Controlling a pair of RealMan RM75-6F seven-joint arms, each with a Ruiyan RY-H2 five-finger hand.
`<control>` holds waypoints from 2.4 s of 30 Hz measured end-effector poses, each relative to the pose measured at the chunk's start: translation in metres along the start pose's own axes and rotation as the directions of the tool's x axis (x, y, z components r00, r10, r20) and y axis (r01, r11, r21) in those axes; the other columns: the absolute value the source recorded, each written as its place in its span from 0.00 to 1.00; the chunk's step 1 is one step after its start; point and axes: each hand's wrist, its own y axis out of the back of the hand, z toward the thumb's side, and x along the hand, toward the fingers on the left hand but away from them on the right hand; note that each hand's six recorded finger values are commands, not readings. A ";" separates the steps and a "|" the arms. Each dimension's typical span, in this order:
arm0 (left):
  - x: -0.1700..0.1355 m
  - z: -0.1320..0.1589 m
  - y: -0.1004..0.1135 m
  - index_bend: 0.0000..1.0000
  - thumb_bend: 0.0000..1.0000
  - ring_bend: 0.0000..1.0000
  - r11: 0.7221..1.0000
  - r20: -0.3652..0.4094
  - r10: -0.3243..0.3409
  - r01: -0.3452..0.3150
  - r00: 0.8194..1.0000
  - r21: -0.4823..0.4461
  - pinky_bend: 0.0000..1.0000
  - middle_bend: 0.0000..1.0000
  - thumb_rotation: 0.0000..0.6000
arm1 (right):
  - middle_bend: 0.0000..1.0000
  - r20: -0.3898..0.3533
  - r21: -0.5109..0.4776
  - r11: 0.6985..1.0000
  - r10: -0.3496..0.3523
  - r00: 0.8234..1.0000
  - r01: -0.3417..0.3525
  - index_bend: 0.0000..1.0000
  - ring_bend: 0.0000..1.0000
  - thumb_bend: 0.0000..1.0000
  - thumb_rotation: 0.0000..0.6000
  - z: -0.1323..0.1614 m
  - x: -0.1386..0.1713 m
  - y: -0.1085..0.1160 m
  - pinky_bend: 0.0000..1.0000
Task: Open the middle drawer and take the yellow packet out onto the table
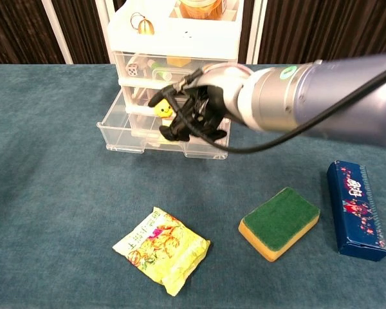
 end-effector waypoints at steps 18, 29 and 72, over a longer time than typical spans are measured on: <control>0.001 0.000 -0.002 0.07 0.44 0.00 1.000 -0.005 -0.009 0.009 1.000 -0.002 0.00 0.01 1.00 | 0.86 -0.260 0.582 0.783 -0.075 0.963 0.218 0.21 1.00 0.25 1.00 0.041 -0.018 0.051 1.00; 0.002 -0.002 -0.002 0.07 0.44 0.00 1.000 -0.010 -0.011 0.011 1.000 0.001 0.00 0.00 1.00 | 0.87 -0.399 0.742 0.567 -0.058 0.915 0.359 0.27 1.00 0.25 1.00 0.047 -0.041 0.051 1.00; 0.003 -0.006 -0.003 0.07 0.44 0.00 1.000 -0.038 -0.022 0.023 0.999 0.012 0.00 0.01 1.00 | 0.88 -0.345 0.918 0.266 0.169 0.923 0.294 0.31 1.00 0.26 1.00 0.007 -0.084 0.027 1.00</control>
